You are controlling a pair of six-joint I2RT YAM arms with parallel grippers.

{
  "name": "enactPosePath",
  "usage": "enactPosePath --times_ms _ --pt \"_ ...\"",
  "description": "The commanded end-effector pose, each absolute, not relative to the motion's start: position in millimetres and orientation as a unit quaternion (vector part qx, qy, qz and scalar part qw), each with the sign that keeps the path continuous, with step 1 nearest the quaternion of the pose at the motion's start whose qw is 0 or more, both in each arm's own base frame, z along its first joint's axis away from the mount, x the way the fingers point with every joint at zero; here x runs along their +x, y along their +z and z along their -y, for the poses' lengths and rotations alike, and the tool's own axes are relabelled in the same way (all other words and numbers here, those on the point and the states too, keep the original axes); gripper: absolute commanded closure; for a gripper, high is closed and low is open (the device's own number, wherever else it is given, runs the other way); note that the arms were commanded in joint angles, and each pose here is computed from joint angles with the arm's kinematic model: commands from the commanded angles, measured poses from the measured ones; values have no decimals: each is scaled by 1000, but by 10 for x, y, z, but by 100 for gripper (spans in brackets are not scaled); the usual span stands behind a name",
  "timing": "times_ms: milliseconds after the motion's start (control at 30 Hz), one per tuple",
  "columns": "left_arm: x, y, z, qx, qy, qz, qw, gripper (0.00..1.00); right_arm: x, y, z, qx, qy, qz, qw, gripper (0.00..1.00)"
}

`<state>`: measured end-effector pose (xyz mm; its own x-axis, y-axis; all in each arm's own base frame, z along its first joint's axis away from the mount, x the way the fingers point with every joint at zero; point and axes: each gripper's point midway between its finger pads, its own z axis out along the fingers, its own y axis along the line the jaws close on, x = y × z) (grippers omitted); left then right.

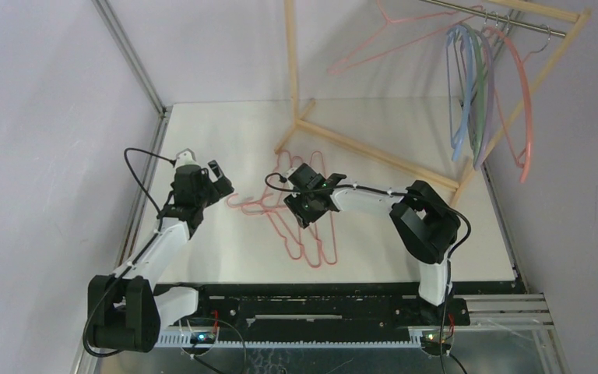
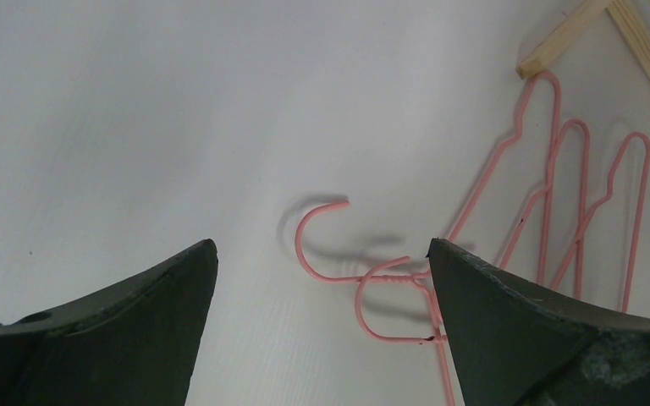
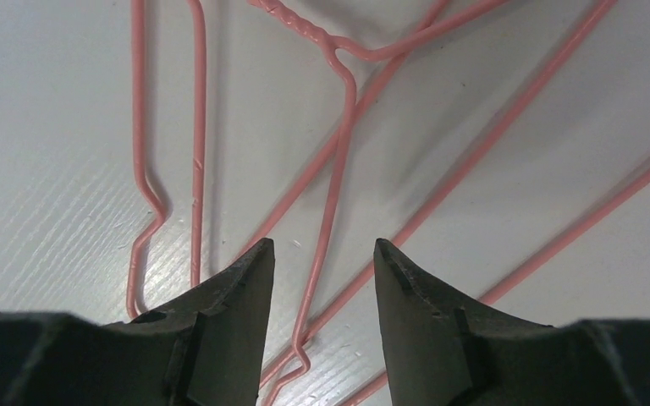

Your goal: Organize the hangers

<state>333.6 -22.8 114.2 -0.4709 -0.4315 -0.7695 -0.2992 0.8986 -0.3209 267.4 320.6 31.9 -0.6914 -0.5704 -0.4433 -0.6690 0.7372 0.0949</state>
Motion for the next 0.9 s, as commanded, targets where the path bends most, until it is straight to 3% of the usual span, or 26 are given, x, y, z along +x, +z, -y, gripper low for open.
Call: enactPosePath --times_ms 0,233,367,467,533,867 --pt "3402 1176 220 -218 -77 -846 480 0 2745 271 -3303 -340 128 -908 208 45" --pt "3408 1168 215 -216 -76 -847 479 0 2864 152 -3200 -316 92 -919 217 46" --pt "3407 1170 194 -218 -75 -847 479 0 2850 98 -3159 -313 83 -923 209 53" --pt "3403 1173 174 -219 -72 -847 480 0 2794 73 -3163 -318 87 -923 198 72" --pt "3401 1183 150 -222 -71 -845 481 1 2739 80 -3183 -323 95 -922 190 100" --pt "3372 1291 56 -233 -63 -836 494 1 2660 611 -3376 -312 195 -908 202 100"
